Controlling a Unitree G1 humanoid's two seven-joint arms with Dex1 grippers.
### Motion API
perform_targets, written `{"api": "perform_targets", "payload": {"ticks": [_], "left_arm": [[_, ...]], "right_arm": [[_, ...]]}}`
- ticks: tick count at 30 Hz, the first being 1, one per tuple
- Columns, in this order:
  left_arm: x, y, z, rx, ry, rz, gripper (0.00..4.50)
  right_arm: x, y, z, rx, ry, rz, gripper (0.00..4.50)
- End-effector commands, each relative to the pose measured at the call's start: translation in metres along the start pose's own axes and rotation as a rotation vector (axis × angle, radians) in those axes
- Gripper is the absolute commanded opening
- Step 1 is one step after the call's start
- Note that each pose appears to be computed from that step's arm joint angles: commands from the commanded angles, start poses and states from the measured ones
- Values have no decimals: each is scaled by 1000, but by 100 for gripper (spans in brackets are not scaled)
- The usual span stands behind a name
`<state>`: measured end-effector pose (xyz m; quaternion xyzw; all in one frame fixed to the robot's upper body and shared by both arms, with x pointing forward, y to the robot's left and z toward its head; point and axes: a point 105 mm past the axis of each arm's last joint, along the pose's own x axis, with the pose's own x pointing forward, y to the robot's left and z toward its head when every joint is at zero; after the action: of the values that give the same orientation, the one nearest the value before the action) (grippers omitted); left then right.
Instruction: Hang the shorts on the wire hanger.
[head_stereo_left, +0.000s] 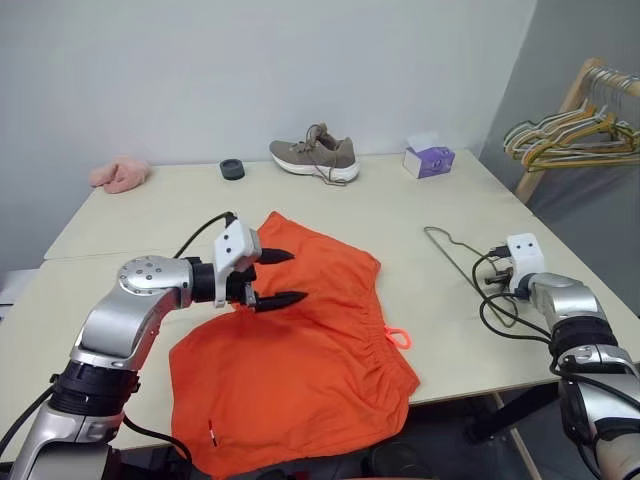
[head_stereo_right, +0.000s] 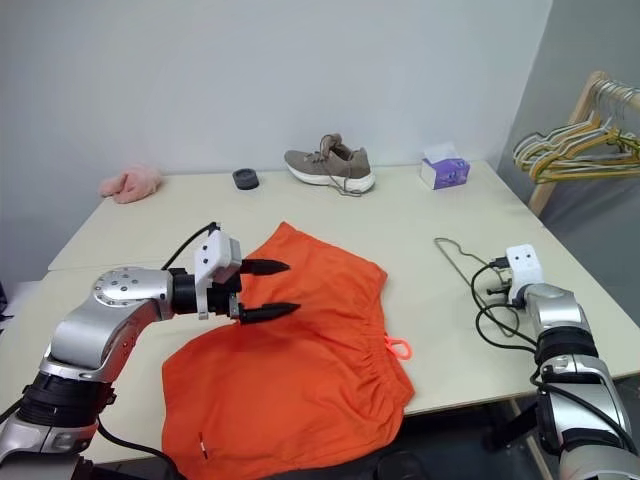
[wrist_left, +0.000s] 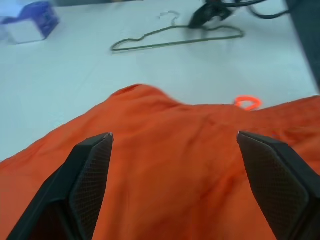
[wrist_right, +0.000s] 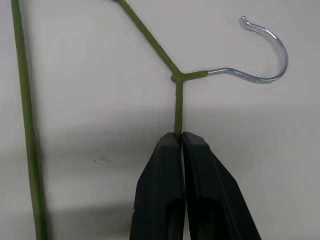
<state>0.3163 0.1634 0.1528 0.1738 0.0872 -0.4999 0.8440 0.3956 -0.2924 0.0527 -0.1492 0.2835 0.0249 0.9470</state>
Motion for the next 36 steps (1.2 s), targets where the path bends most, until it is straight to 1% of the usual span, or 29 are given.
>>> {"api": "perform_targets", "payload": {"ticks": [1,2,4,6,10,13,15,18,21,24,29,32,36], "left_arm": [[-14,30,13,49,-32,150,434],[-18,38,12,43,-29,186,434],[-26,52,12,1,-42,251,434],[-30,60,12,-37,-51,280,434],[-31,63,10,-121,-62,276,434],[-31,60,6,-218,-55,228,434],[-30,59,6,-249,-52,207,434],[-30,59,5,-275,-41,180,434],[-24,50,2,-295,-5,101,434],[-18,40,2,-308,14,26,434],[-12,11,-4,-337,79,-141,434],[-9,7,-10,-325,111,-156,434],[-5,-3,-9,-317,107,-220,434]], "right_arm": [[-17,3,67,-96,-250,18,1],[-23,6,79,-121,-297,28,1],[-39,23,104,-243,-412,92,1],[-53,40,116,-341,-492,143,1],[-73,64,131,-469,-603,207,1],[-99,100,148,-610,-751,308,1],[-115,120,155,-677,-831,369,1],[-130,135,161,-759,-912,408,1],[-147,154,168,-826,-993,474,1],[-159,168,168,-895,-1046,524,1],[-167,182,169,-955,-1094,561,1],[-171,187,171,-971,-1118,575,1],[-177,193,173,-976,-1149,596,1]]}}
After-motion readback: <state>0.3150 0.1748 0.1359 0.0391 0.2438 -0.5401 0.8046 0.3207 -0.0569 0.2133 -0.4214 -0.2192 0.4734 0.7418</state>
